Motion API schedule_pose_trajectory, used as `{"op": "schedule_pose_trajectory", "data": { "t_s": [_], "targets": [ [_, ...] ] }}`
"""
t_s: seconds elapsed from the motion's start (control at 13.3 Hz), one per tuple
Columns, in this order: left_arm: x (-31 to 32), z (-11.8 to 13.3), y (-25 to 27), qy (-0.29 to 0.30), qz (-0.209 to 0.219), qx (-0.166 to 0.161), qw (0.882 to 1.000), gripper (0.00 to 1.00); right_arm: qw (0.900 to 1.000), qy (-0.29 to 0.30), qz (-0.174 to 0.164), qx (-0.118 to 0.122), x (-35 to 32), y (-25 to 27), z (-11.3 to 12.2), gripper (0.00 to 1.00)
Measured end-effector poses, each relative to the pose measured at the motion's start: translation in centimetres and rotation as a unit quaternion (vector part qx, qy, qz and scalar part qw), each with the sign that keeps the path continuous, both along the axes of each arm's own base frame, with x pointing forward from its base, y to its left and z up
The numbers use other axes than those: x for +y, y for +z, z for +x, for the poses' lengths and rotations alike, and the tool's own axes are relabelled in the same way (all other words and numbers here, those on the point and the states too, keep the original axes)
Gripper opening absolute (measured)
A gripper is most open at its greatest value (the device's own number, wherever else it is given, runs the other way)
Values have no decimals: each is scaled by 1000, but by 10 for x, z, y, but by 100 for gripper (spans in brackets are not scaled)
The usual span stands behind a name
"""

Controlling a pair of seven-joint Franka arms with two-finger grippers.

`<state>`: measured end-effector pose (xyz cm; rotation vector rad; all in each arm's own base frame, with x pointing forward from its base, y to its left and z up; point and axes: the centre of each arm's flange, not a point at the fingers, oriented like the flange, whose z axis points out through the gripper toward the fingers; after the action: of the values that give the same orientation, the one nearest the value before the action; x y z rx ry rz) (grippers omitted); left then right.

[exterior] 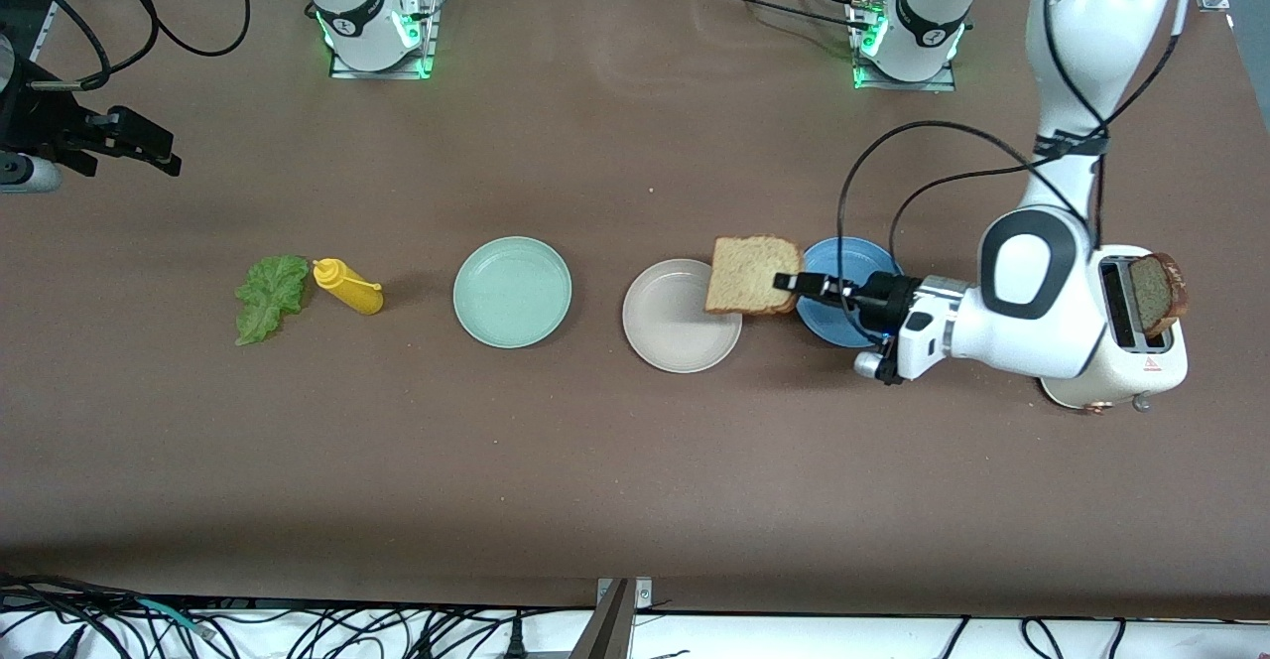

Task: Make sandwich in beige plate with both arms
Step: 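Carry the bread slice onto the beige plate with the left gripper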

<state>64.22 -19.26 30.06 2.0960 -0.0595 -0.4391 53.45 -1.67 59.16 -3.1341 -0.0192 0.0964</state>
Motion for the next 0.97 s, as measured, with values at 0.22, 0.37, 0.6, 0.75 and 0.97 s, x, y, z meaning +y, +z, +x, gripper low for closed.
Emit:
{"op": "schedule_pose_trajectory", "data": {
  "t_s": [0.22,0.37,0.6,0.75,0.97],
  "targets": [
    [-34,4,-21,42,6,-7,999,9,1000,0,0,0,0,0,0,100],
    [-51,2,-35,51,18,-9,998,9,1000,0,0,0,0,0,0,100],
    [-70,-6,-53,47,32,-7,998,9,1000,0,0,0,0,0,0,100],
    [-76,-9,-62,43,35,-2,998,9,1000,0,0,0,0,0,0,100],
    [-84,-16,-76,42,45,2,998,9,1000,0,0,1,0,-1,0,100]
  ]
}}
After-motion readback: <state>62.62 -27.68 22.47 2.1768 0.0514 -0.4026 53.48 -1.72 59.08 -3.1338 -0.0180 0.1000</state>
